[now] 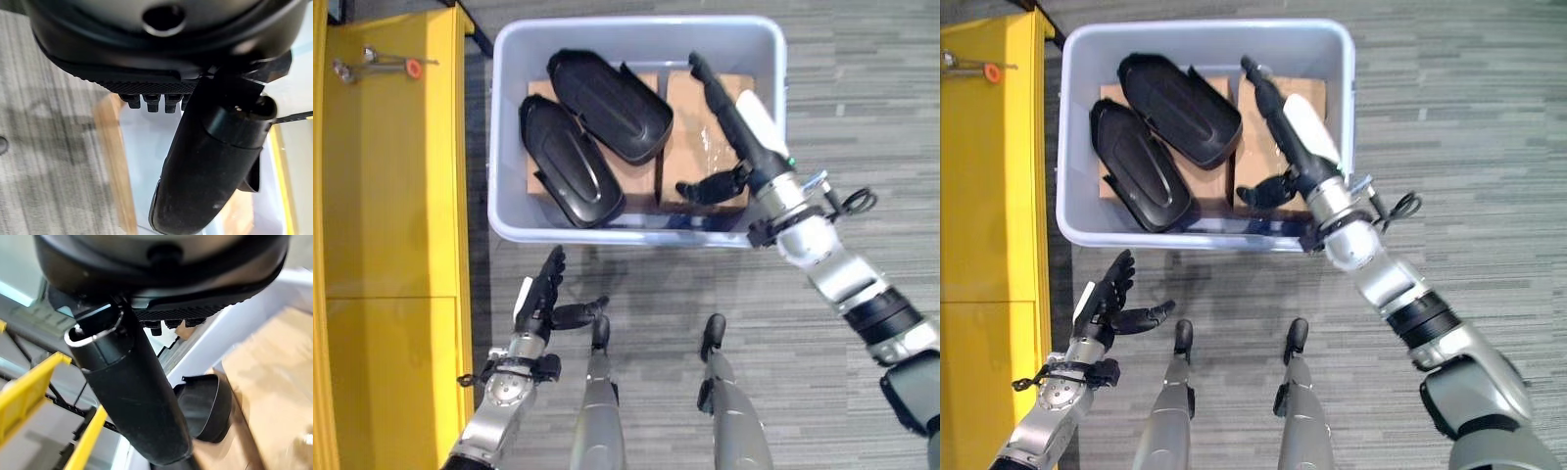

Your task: Move parts from the plastic box to the shelf.

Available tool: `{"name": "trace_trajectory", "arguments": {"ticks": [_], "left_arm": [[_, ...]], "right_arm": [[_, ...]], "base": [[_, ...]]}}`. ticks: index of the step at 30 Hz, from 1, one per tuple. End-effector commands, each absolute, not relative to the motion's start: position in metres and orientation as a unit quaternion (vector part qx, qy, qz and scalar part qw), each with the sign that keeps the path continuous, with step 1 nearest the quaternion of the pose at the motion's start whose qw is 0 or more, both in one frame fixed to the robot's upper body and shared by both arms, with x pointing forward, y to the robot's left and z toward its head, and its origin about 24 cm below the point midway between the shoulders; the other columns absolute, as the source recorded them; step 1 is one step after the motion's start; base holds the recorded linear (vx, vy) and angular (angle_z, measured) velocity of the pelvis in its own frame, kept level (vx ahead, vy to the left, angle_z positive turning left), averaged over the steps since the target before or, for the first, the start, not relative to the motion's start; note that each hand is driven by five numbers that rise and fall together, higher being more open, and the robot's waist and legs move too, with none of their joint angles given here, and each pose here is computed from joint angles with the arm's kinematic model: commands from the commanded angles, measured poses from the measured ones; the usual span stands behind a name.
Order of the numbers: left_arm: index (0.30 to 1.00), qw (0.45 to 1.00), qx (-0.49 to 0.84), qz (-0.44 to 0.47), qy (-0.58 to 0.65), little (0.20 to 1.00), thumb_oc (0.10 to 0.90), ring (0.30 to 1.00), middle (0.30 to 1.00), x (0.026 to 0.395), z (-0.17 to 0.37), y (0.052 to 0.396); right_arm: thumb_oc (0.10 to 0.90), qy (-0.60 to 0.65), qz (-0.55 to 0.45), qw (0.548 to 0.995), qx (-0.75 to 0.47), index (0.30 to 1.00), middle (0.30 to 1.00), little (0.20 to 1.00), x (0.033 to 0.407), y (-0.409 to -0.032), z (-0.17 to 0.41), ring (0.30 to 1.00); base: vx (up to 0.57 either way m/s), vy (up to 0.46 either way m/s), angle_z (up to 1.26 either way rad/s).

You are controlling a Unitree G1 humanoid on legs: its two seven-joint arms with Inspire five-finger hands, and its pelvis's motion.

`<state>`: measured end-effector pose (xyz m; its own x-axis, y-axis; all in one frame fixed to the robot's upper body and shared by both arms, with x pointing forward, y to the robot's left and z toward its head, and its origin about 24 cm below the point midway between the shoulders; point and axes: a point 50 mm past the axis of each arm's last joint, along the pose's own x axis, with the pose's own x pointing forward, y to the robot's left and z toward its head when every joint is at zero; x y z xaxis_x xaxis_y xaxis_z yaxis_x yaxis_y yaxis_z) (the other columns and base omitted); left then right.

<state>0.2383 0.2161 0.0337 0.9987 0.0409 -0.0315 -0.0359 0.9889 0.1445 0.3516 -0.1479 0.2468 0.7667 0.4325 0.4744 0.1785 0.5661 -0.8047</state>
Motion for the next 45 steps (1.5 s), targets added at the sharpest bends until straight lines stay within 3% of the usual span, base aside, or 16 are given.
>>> {"name": "trace_trajectory", "arguments": {"ticks": [1, 4, 6, 8, 16, 30, 45], "left_arm": [[1.000, 0.993, 0.088, 0.004, -0.080, 1.000, 0.900, 1.000, 1.000, 0.240, 0.070, 0.218], [1.000, 0.991, 0.096, 0.002, -0.091, 1.000, 0.900, 1.000, 1.000, 0.243, 0.075, 0.216], [1.000, 0.991, 0.096, 0.004, -0.093, 1.000, 0.900, 1.000, 1.000, 0.244, 0.075, 0.215], [1.000, 0.990, 0.099, 0.008, -0.098, 1.000, 0.900, 1.000, 1.000, 0.248, 0.077, 0.214], [1.000, 0.988, 0.100, 0.018, -0.113, 1.000, 0.900, 1.000, 1.000, 0.252, 0.083, 0.213], [1.000, 0.986, 0.100, 0.031, -0.127, 1.000, 0.900, 1.000, 1.000, 0.256, 0.090, 0.215], [1.000, 0.984, 0.095, 0.043, -0.144, 1.000, 0.900, 1.000, 1.000, 0.260, 0.096, 0.217]], "right_arm": [[0.900, -0.444, 0.061, 0.736, -0.508, 1.000, 1.000, 1.000, 0.339, -0.126, 0.296, 1.000], [0.900, -0.443, 0.023, 0.642, -0.625, 1.000, 1.000, 1.000, 0.346, -0.132, 0.310, 1.000], [0.900, -0.445, 0.017, 0.627, -0.639, 1.000, 1.000, 1.000, 0.347, -0.131, 0.314, 1.000], [0.900, -0.445, -0.001, 0.585, -0.678, 1.000, 1.000, 1.000, 0.351, -0.129, 0.322, 1.000], [0.900, -0.429, -0.015, 0.522, -0.737, 1.000, 1.000, 1.000, 0.359, -0.125, 0.327, 1.000], [0.900, -0.423, -0.050, 0.464, -0.777, 1.000, 1.000, 1.000, 0.366, -0.121, 0.345, 1.000], [0.900, -0.332, -0.157, 0.443, -0.818, 1.000, 1.000, 1.000, 0.381, -0.179, 0.374, 1.000]], "base": [[0.00, 0.000, 0.00], [0.01, -0.036, 0.05], [0.01, -0.025, 0.07], [0.03, -0.045, 0.13], [0.02, -0.034, 0.08], [0.03, -0.022, 0.13], [0.02, -0.004, 0.09]]}}
